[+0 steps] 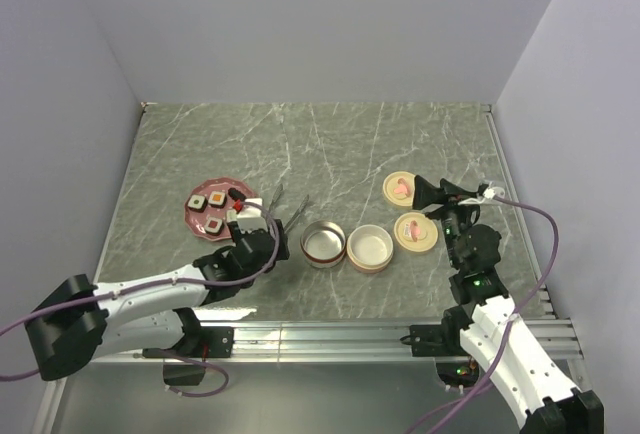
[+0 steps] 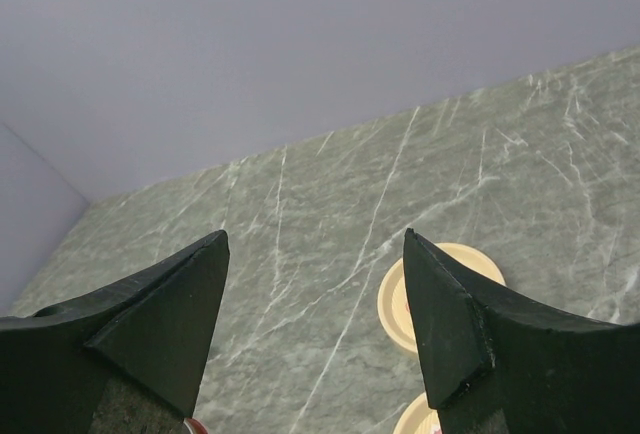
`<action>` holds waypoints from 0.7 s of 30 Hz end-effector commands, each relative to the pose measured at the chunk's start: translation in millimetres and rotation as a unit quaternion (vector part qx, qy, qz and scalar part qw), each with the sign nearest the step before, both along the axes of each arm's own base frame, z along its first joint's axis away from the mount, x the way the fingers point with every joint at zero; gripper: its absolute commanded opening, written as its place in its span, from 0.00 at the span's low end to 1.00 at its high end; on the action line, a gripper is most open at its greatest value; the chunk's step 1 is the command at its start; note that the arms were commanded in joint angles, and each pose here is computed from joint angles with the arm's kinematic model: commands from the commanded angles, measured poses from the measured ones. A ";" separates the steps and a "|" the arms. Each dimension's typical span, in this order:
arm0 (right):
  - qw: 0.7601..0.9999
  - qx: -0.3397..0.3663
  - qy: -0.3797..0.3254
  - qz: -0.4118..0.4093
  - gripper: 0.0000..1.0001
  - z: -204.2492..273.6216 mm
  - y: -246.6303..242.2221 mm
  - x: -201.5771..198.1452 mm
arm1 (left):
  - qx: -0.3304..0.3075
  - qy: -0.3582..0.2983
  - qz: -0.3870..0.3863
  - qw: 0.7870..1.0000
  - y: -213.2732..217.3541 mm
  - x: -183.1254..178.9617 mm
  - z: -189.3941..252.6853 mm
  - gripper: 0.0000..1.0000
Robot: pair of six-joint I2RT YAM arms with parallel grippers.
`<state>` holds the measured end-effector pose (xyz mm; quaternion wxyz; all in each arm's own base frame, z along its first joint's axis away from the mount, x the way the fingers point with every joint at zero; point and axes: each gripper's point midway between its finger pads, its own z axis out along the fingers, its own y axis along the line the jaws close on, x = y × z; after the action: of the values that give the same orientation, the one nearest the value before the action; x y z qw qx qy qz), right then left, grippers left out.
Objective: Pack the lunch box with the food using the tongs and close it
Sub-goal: Grab the clamp with the left arm
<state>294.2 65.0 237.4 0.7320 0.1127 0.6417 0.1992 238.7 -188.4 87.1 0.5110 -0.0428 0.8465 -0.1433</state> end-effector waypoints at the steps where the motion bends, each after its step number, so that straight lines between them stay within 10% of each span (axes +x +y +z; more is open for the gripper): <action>1: 1.000 0.005 -0.010 -0.002 0.77 7.3 -0.4 -0.4 | 0.019 0.023 0.016 0.999 -1.5 -1.1 -8.3 0.77; 21: 1.000 0.007 -0.022 -0.003 0.78 10.6 -2.1 -5.7 | 0.060 0.006 0.119 0.991 19.0 -5.2 -18.4 0.83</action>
<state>289.7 63.2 245.5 0.7409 0.1138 0.6303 0.2020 227.6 -177.9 54.0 0.4913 -0.0702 0.8677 -0.0271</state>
